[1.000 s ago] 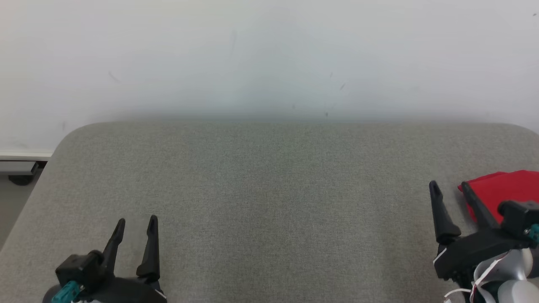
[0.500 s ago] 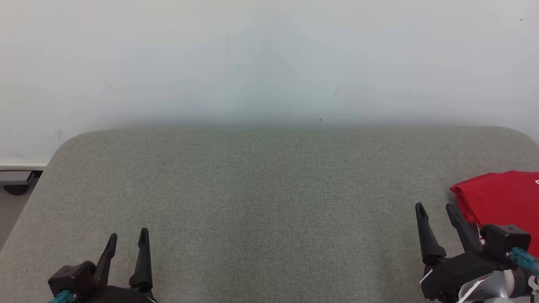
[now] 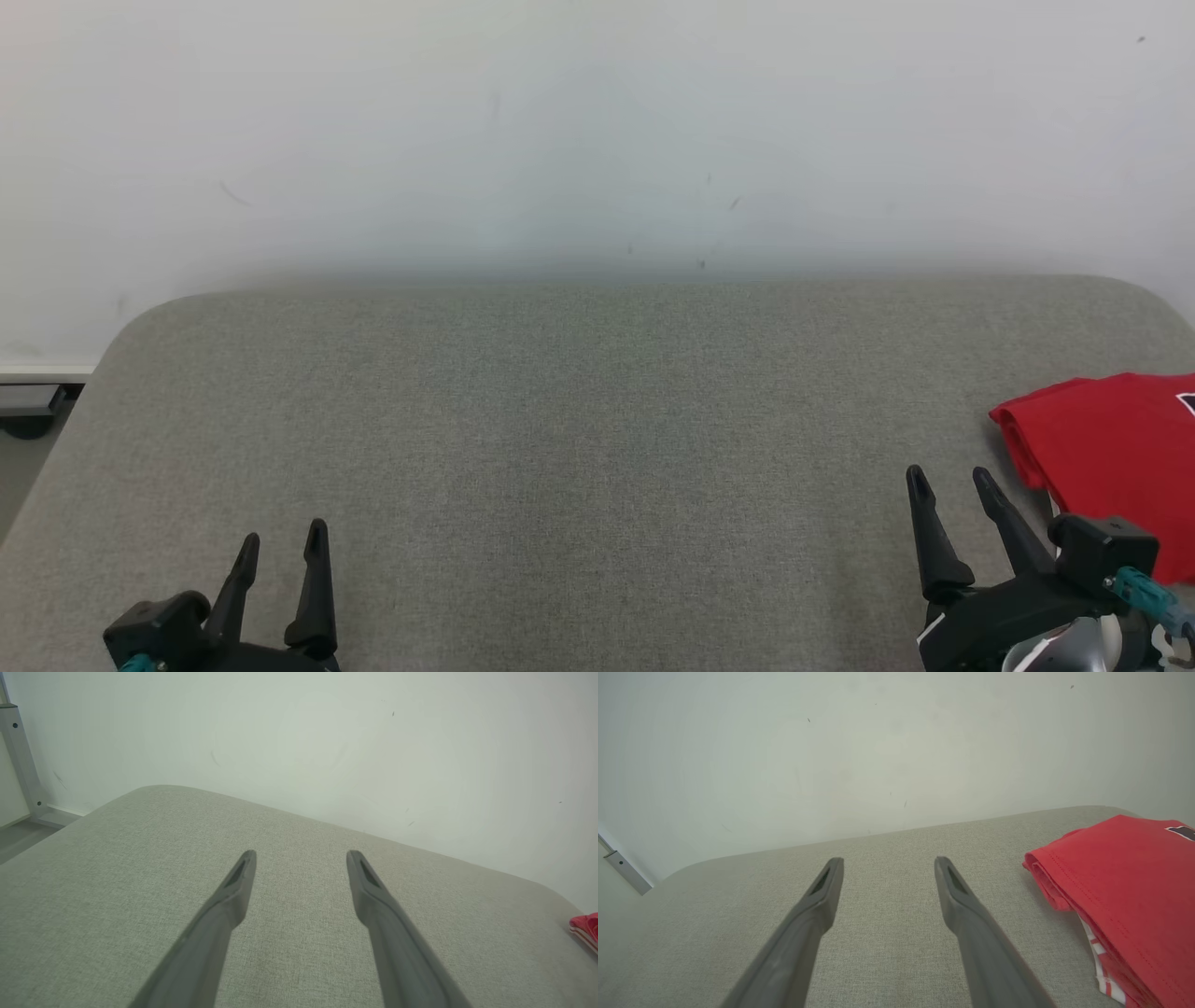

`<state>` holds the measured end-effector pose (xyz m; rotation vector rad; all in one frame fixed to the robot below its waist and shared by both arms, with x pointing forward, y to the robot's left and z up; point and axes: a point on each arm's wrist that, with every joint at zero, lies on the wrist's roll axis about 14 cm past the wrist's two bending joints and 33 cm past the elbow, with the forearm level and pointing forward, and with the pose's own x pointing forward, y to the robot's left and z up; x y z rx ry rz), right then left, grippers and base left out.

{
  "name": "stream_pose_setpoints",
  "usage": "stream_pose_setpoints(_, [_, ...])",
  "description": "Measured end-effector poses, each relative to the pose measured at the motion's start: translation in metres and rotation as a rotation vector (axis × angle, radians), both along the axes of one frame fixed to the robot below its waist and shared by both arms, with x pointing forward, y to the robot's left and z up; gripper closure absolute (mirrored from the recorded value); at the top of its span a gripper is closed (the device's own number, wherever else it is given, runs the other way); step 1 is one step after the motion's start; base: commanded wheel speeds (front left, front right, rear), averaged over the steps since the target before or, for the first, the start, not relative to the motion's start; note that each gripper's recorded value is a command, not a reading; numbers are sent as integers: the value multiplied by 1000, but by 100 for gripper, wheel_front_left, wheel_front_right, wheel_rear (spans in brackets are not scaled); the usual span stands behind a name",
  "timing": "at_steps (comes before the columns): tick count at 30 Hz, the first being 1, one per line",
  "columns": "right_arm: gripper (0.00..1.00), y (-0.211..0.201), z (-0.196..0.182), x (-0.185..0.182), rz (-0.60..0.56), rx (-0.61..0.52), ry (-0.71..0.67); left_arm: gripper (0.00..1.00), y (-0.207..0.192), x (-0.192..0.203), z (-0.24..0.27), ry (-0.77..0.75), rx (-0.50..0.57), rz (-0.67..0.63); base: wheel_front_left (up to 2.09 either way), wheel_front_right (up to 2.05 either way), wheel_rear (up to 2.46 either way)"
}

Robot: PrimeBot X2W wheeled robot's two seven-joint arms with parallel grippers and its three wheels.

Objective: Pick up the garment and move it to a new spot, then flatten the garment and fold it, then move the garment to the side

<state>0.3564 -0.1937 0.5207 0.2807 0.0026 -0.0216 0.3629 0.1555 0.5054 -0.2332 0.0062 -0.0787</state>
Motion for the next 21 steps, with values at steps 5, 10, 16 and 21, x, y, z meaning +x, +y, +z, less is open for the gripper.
stream_pose_setpoints(5, [0,-1,-4,-1,-5,2,5,0,-1,0,-3,16,-6,-4,0,0,0])
stream_pose_setpoints(10, [0,-3,-8,-2,-16,3,18,0,-3,0,-9,52,-17,-11,0,0,0])
stream_pose_setpoints(16, [0,-6,-14,-3,-34,4,38,0,-5,0,-15,77,-16,-17,0,0,0])
stream_pose_setpoints(21, [100,-7,-21,-5,-41,5,61,100,-6,-1,-20,104,-16,-22,0,0,0])
